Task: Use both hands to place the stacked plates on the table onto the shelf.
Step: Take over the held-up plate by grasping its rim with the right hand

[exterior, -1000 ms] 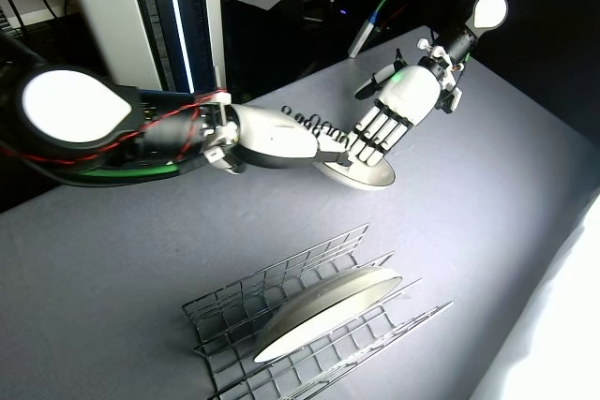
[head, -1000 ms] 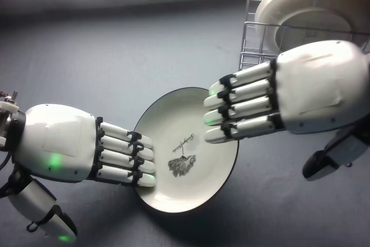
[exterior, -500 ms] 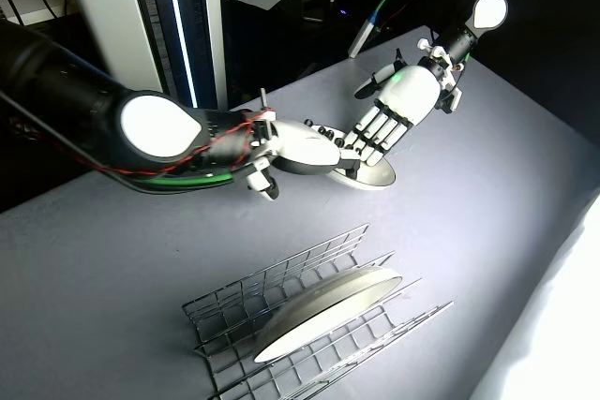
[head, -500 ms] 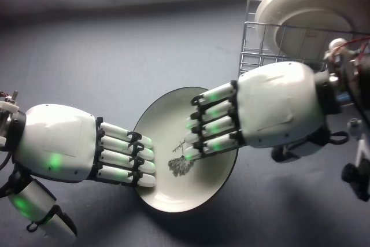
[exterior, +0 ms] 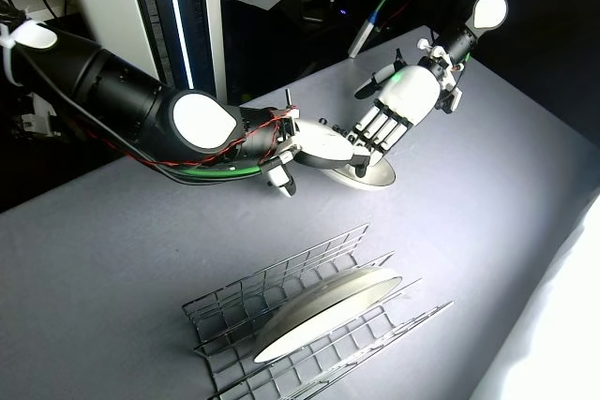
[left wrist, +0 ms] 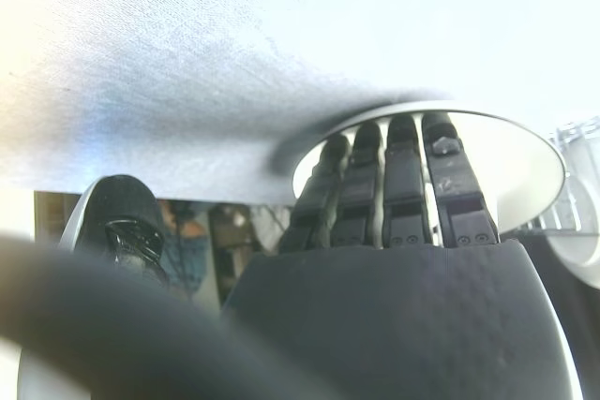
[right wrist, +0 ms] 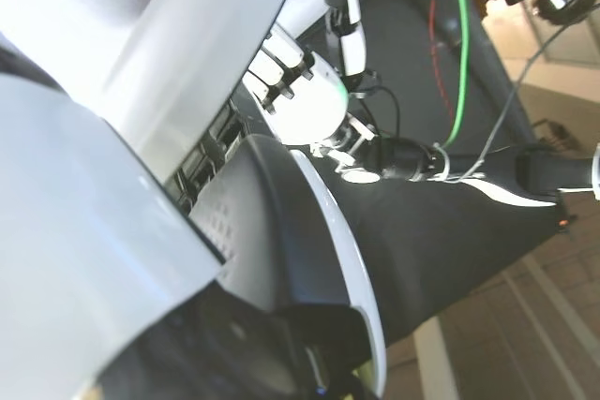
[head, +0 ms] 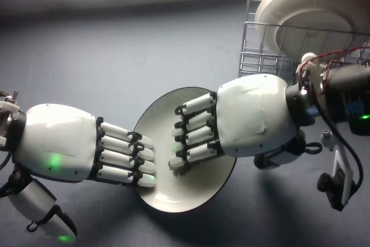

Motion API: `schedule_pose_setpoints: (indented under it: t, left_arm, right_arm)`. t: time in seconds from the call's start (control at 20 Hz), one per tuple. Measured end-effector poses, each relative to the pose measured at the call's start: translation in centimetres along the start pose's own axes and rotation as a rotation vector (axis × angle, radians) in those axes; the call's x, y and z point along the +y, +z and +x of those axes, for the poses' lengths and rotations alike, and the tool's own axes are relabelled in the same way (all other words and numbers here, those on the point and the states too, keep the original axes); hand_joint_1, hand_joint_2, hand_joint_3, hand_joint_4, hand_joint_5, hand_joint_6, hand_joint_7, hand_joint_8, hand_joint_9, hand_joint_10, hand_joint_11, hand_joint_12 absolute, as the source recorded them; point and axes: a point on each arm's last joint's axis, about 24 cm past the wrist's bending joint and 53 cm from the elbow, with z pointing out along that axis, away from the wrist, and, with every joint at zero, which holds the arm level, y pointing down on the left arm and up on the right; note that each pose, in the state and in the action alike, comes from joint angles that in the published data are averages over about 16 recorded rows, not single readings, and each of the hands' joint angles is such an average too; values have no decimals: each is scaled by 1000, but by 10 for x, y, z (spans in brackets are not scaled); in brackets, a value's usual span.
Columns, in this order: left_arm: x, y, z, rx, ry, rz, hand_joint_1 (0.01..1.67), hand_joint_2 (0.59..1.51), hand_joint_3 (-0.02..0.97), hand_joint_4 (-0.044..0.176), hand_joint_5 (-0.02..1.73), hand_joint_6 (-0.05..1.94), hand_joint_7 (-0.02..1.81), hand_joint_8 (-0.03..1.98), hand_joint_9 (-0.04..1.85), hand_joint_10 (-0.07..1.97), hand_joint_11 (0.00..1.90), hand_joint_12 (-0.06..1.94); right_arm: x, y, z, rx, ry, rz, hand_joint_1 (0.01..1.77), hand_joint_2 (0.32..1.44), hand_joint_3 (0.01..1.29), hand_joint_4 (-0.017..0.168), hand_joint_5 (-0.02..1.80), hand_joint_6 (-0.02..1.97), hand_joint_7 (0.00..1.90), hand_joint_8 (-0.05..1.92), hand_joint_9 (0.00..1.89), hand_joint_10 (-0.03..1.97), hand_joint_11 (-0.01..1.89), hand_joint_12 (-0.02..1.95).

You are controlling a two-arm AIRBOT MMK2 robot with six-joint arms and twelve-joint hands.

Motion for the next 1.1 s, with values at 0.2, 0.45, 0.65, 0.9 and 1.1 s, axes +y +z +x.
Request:
schedule_pose_setpoints:
  t: [0.2, 0.45, 0.65, 0.9, 1.1]
  left_arm:
    - [0, 0, 0, 0, 0, 0, 22, 1139, 12, -12, -8, -34, -2, -13, -12, -18, 15, -20]
    - [0, 0, 0, -1, -1, 1, 21, 1139, 11, -12, -8, -34, -2, -13, -12, -19, 15, -21]
    - [0, 0, -1, -2, -1, 2, 21, 1139, 12, -12, -9, -34, -2, -14, -10, -18, 14, -19]
    - [0, -2, -6, -11, 7, -1, 22, 1139, 12, -11, -9, -35, 0, -12, -3, -11, 14, -10]
    - [0, -10, -20, -36, 27, -10, 22, 1139, 12, -8, -6, -25, 4, -9, 5, -5, 14, -4]
  right_arm:
    - [-1, 4, 2, 4, 1, 10, 1168, 914, 14, 5, 195, 12, 240, 9, 254, 24, 14, 952]
    - [-2, 7, 3, 5, 0, 17, 1164, 928, 14, 5, 269, 8, 310, -2, 330, 26, 37, 1046]
    - [-2, 8, 3, 0, 1, 11, 1183, 944, 14, 2, 405, 8, 446, -10, 471, 33, 138, 1107]
    - [0, 8, 2, -8, 5, -2, 1216, 962, 14, -2, 596, 46, 651, 19, 668, 149, 362, 1161]
    - [0, 6, -1, -18, 8, -7, 1250, 970, 14, -4, 729, 83, 813, 57, 830, 393, 554, 1151]
